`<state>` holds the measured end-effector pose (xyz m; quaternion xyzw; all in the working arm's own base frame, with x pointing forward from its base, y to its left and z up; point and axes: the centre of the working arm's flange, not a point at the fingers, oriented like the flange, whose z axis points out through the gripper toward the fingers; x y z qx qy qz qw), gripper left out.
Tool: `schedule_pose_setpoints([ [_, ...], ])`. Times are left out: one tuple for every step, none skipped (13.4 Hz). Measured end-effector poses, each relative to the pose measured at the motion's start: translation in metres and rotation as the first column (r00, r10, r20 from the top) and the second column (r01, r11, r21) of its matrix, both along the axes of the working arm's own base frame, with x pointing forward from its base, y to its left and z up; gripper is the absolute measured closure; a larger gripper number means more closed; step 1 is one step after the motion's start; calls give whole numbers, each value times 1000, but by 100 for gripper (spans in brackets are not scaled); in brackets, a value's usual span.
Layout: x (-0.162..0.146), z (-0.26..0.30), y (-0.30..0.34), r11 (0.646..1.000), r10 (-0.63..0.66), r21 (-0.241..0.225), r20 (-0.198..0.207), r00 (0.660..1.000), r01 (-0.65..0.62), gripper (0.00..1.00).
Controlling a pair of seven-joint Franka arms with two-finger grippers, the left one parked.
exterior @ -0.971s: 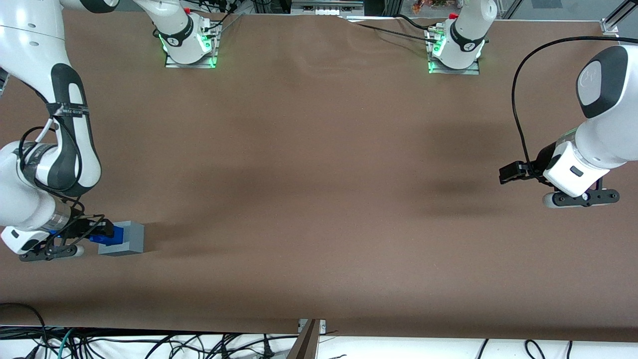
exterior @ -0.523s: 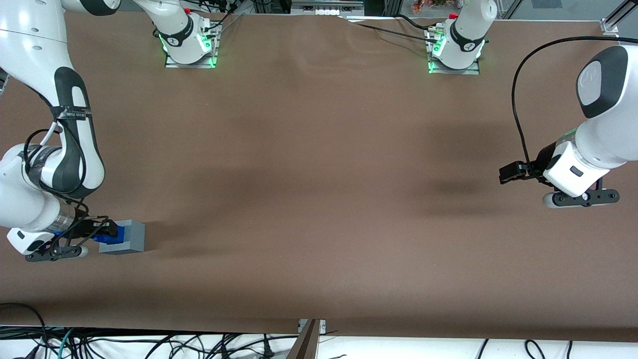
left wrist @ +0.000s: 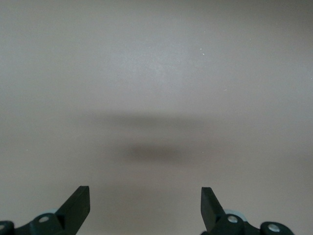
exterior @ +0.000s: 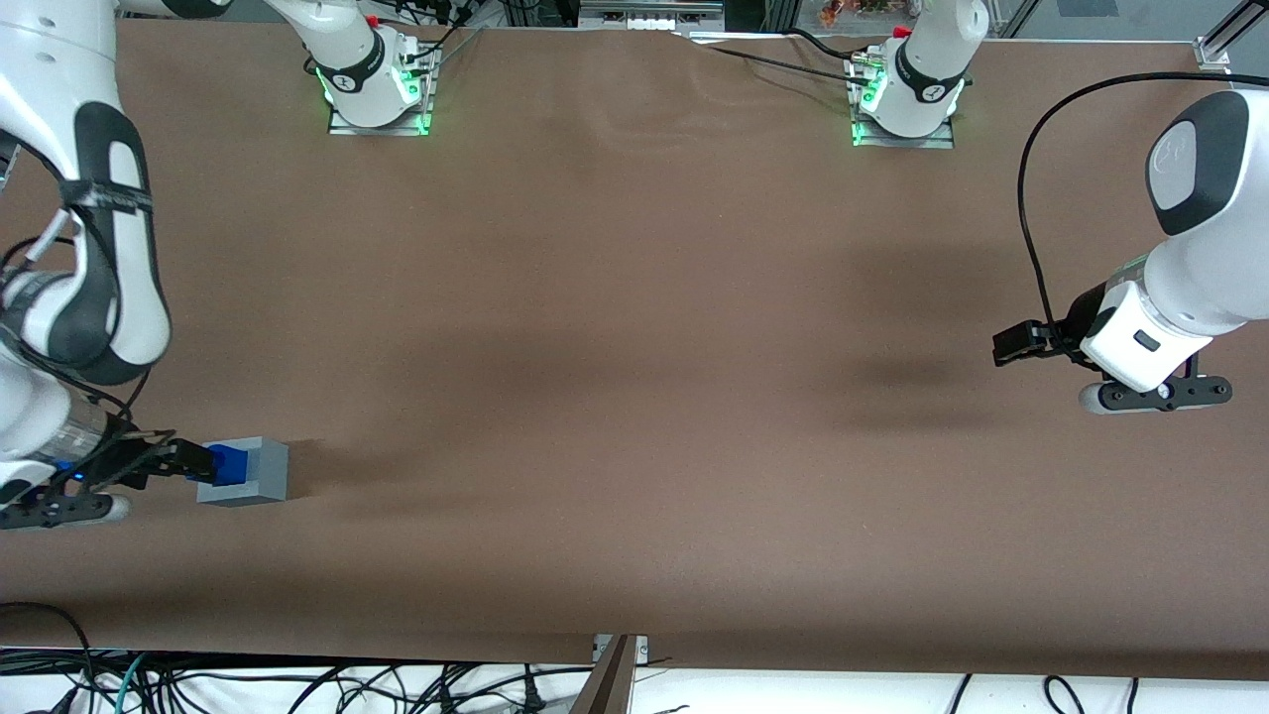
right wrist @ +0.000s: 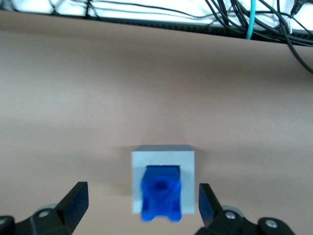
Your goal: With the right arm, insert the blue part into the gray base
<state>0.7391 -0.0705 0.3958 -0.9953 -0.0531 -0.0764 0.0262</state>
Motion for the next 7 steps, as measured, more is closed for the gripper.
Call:
schedule_pose_setpoints([
  [-9,20,4,1000,8,17,-34,999,-7,0],
  [-19,37,7,999,17,30,-73,997,-15,0],
  [-28,50,10,999,25,40,-105,994,-21,0],
  [-36,62,12,999,36,35,-132,991,-31,0],
  [-42,76,15,998,55,0,-146,988,-56,0],
  [-49,92,24,995,78,-46,-157,984,-86,0],
  [-57,109,32,992,94,-71,-170,981,-108,0],
])
